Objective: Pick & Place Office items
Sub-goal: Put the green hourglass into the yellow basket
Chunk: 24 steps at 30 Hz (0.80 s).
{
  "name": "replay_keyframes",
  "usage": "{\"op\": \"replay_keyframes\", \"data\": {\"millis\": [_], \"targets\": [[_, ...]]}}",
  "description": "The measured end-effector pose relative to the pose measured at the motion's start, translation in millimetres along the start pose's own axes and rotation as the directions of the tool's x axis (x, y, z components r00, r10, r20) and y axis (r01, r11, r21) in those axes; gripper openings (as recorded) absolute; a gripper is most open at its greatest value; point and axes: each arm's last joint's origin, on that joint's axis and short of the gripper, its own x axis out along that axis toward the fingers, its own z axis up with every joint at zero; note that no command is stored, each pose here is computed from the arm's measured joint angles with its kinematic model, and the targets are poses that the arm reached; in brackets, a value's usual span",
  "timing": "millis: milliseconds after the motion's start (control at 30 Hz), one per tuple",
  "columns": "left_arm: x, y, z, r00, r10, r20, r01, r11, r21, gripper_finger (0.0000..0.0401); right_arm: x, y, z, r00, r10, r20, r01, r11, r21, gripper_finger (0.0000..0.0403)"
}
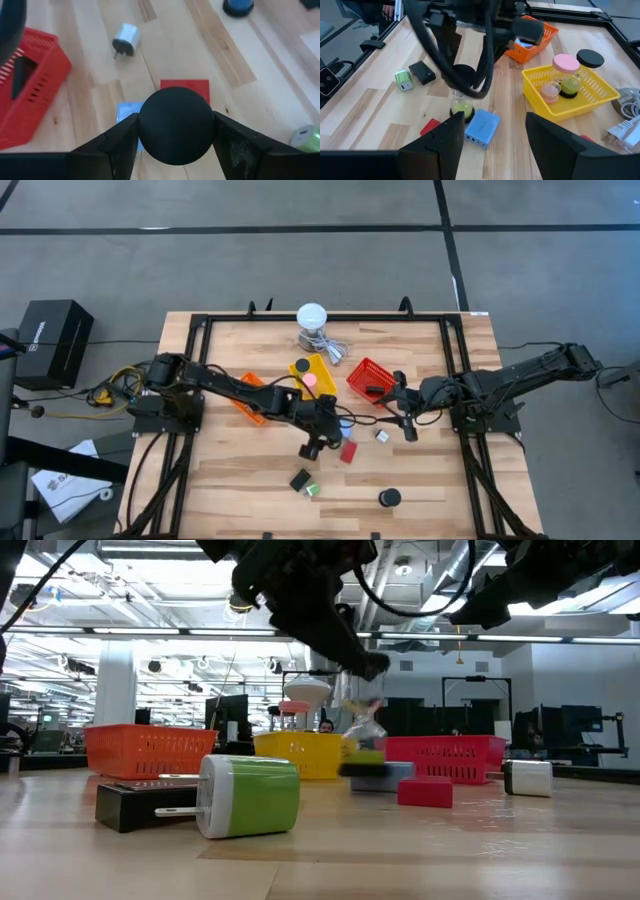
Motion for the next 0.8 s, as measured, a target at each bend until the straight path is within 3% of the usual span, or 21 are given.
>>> {"op": "replay_keyframes", "data": {"millis": [200,467,800], "targets": [[-31,13,9,0.997,0.051,0.051,-0.05,0.999,-0.021,0.0217,0,0,-1,1.0,0.0,-0.014,0.0,1.0,-0.001,0.0202],[-83,53,10,0.973,0.211,0.097,-0.201,0.974,-0.105,0.0216,0,0,-1,1.0,0.0,-0.008,0.0,1.0,-0.001,0.0202],[-94,116,-21,0.943,0.333,0.001,-0.326,0.924,-0.199,0.0217,0,0,-1,1.0,0.0,-0.011,0.0,1.0,-0.001,0.0202]]}}
